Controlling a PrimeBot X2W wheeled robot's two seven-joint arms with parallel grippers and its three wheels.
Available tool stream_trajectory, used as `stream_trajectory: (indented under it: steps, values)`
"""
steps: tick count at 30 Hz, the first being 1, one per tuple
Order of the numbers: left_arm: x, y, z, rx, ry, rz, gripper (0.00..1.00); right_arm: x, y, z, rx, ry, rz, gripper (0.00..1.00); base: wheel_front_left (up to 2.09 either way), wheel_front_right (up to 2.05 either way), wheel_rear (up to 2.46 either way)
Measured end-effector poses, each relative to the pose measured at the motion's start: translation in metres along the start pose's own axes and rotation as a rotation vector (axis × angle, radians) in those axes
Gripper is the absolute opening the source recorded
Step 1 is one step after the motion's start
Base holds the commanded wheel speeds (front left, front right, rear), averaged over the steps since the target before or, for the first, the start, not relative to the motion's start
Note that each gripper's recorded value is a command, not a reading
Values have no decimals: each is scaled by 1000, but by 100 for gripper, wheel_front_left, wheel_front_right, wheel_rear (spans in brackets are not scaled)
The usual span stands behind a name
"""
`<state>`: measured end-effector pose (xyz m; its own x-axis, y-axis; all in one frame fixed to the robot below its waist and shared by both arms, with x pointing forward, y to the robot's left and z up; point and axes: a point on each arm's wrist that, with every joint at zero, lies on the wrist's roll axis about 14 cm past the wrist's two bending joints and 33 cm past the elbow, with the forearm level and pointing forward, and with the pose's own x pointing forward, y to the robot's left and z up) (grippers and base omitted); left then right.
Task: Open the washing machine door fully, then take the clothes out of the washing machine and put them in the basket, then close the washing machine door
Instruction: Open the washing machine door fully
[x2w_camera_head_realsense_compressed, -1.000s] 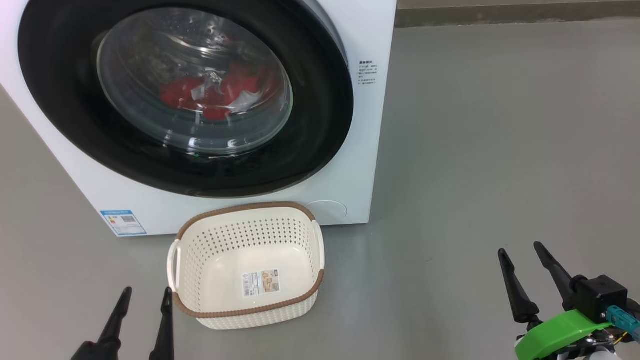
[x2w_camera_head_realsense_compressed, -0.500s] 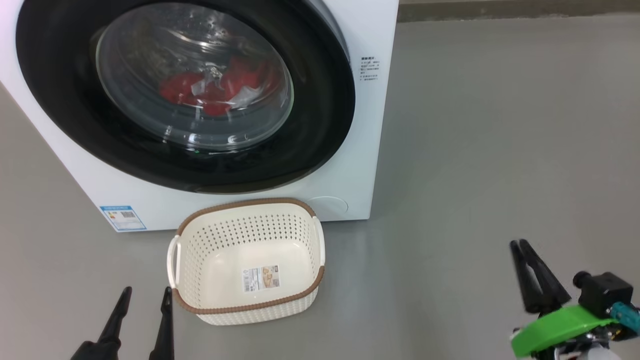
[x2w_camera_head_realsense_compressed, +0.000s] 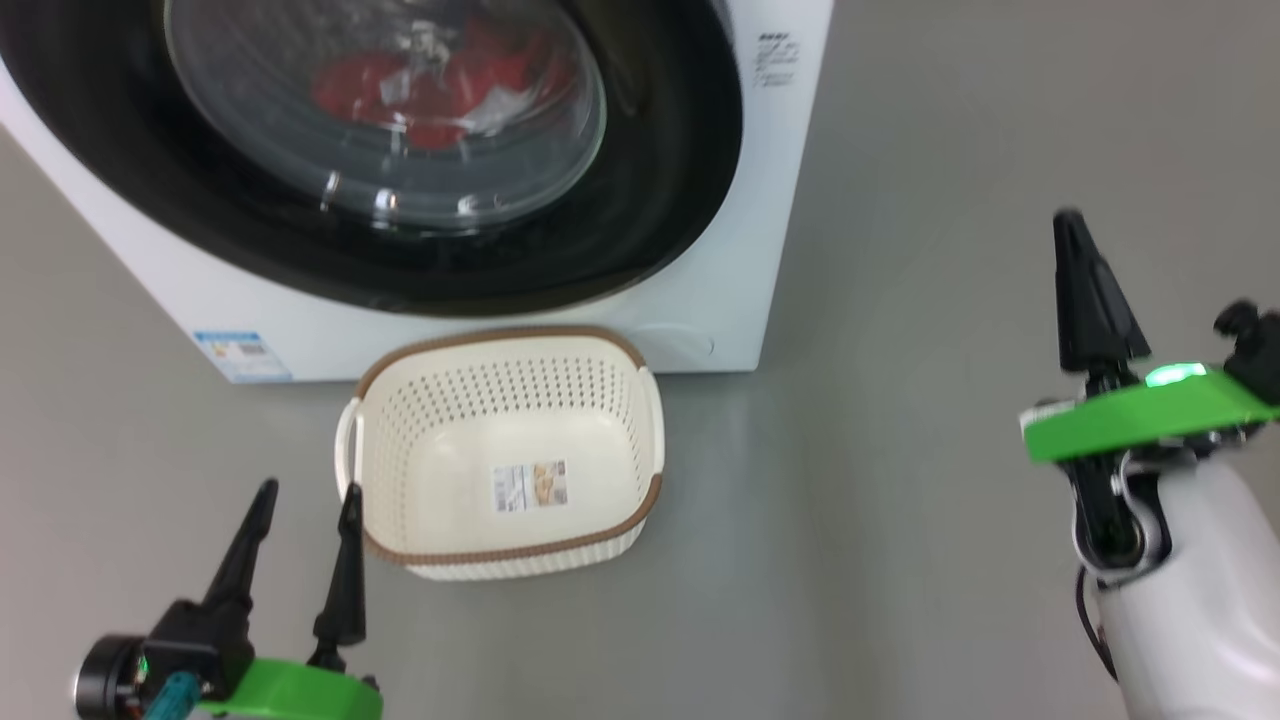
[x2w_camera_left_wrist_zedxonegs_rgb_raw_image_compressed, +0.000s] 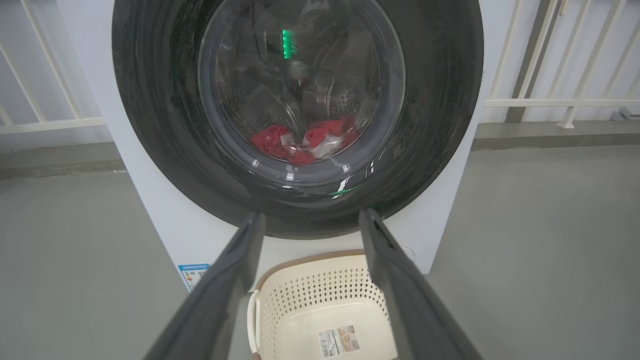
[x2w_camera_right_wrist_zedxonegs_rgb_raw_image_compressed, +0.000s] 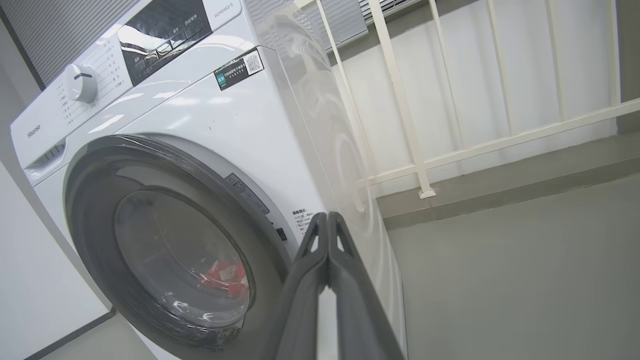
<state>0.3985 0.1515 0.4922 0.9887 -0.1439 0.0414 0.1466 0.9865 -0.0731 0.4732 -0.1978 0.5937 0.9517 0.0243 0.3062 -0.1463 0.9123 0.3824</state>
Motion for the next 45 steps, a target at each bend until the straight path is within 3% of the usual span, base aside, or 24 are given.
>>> stream_trajectory:
  steps: [11,19,31,45]
  values:
    - [20,17,-13,-7,23,42,100,75,10,-28,272,68,36,0,0,0,0]
    - [30,26,-20,-8,34,64,100,108,29,-65,526,245,82,0,0,0,0]
    - [38,38,-31,0,59,89,100,142,62,-88,917,510,210,0,0,0,0]
    - [49,38,-46,-3,88,79,100,171,89,-108,1079,700,334,0,0,0,0]
